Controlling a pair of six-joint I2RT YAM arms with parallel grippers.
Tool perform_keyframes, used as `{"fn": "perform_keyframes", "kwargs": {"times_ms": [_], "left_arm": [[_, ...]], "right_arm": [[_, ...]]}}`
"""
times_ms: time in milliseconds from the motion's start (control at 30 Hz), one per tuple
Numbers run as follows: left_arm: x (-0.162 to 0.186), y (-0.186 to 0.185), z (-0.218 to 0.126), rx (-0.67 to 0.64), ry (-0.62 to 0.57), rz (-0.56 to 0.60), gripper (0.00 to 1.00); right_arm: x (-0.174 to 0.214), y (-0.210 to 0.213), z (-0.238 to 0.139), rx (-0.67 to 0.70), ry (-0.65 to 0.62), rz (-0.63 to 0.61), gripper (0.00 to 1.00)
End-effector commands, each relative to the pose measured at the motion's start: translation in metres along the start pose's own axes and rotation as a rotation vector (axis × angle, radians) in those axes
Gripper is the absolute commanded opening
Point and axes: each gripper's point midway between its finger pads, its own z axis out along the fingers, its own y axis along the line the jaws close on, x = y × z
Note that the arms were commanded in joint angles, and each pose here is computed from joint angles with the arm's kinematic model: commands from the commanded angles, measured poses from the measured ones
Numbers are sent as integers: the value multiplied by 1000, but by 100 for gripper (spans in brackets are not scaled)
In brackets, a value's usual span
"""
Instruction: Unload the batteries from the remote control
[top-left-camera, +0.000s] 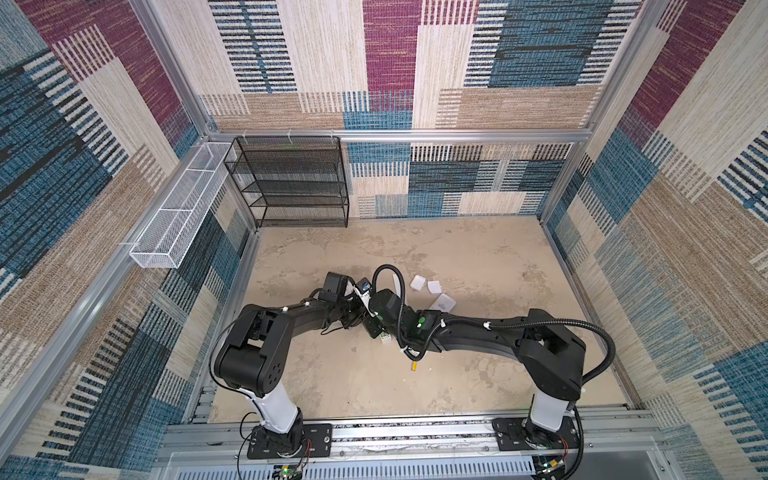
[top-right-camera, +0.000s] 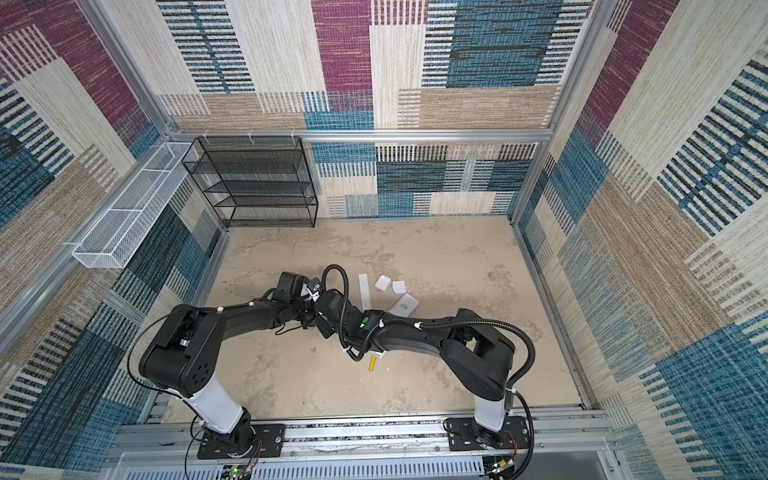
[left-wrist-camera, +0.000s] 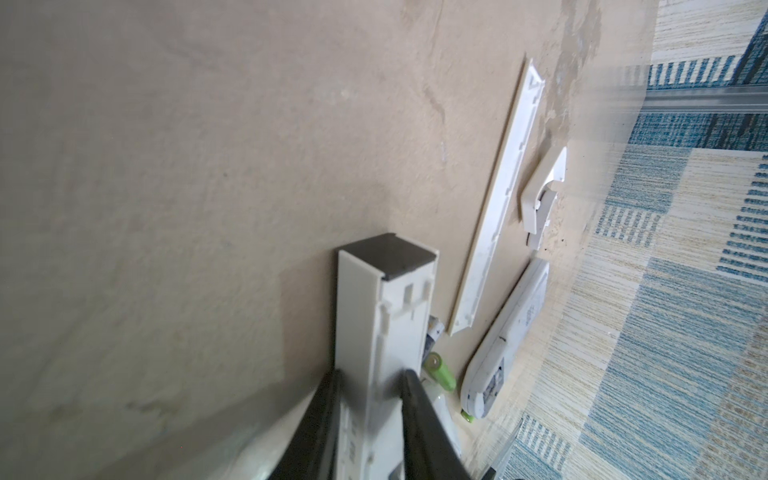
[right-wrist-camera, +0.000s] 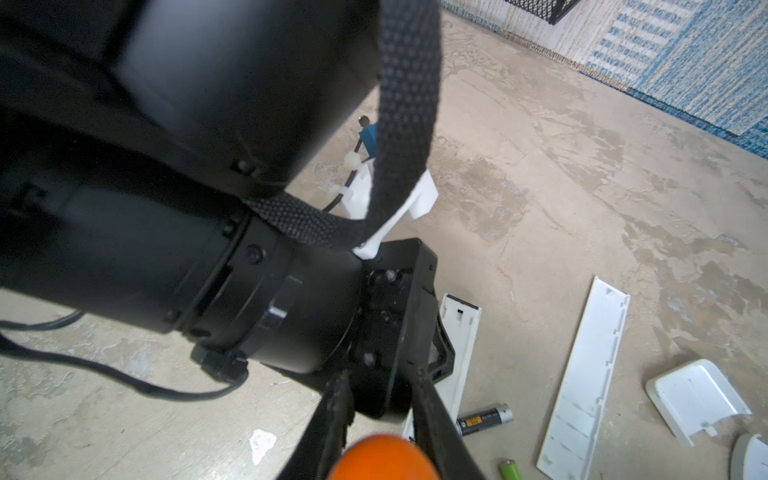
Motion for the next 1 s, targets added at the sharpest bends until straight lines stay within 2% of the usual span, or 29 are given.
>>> {"fn": "perform_keyframes", "kwargs": {"times_ms": [0,333,700,967], "left_arm": [[29,74,-2,-298,61,-94,27],[28,63,-8,-263,56,-67,26],[16,37,-24,-231,28,-3,29],[17,20,-36,-174,15,25,30]], "right_arm": [[-11,-11,-5,35,-45,51,0],[-18,-39,-8,-20,-53,236,0],[-8,-39,0,-49,-25,280,0],[7,-43,8,-23,3,276,0]]}}
